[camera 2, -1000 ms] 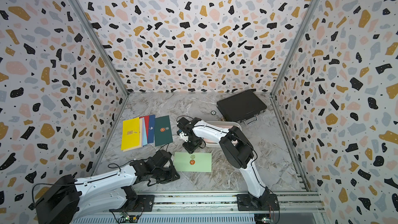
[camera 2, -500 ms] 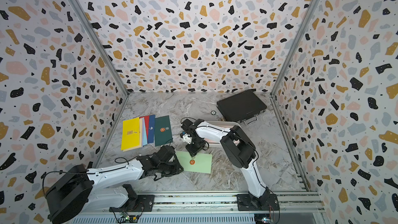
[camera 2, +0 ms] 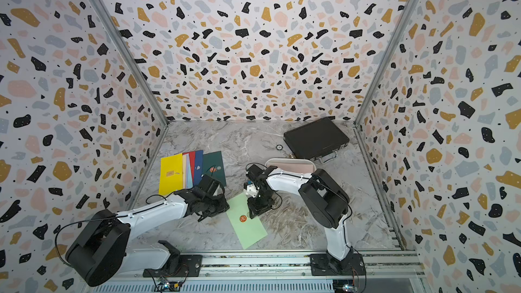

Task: Put the sealed envelopes into the storage box
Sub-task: Adjust the envelope at the center of the board.

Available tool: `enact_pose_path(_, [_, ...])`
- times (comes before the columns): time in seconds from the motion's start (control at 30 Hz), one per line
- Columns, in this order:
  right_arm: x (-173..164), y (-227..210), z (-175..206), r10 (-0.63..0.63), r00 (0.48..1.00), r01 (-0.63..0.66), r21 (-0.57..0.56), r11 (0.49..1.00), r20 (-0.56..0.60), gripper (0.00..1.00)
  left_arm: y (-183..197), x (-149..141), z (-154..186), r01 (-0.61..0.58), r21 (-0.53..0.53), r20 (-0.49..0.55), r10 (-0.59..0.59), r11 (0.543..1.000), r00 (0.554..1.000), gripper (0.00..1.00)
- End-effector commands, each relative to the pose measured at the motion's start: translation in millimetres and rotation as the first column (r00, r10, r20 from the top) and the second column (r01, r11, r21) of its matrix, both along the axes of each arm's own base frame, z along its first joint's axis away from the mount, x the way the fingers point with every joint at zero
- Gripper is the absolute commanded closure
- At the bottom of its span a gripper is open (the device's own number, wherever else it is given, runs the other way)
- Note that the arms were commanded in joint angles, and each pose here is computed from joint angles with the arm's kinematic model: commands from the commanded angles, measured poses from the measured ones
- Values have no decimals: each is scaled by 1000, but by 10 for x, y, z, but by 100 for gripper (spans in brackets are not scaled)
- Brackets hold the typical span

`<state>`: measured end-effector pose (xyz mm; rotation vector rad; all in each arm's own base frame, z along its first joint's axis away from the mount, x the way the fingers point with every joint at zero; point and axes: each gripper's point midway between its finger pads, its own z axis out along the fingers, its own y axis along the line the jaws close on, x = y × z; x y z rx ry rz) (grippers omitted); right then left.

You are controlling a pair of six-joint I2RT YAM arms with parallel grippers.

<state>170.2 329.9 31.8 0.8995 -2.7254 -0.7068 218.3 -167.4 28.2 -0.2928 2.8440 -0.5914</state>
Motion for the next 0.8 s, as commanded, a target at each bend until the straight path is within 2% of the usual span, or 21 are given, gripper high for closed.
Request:
enact_pose_path(0.0, [143, 41, 156, -108, 992, 108, 2, 994, 65, 60, 60, -42, 108, 44, 30, 13, -44, 999, 999, 65])
enact_pose_path(0.07, [219, -42, 109, -138, 984, 145, -60, 988, 110, 62, 38, -140, 136, 44, -10, -1, -44, 999, 999, 64])
enact_pose_path(0.33, [287, -11, 11, -149, 977, 167, -116, 979, 153, 62, -87, -653, -15, 27, -136, -73, -37, 990, 997, 68])
enact_pose_path(0.57, [232, -4, -75, -158, 976, 181, -155, 971, 150, 65, -199, -707, -72, 37, -187, -91, -55, 982, 994, 73])
enact_pose_path(0.77, [144, 66, -115, -165, 979, 181, -143, 973, 119, 66, -200, -736, -161, 37, -174, -110, -57, 984, 992, 73])
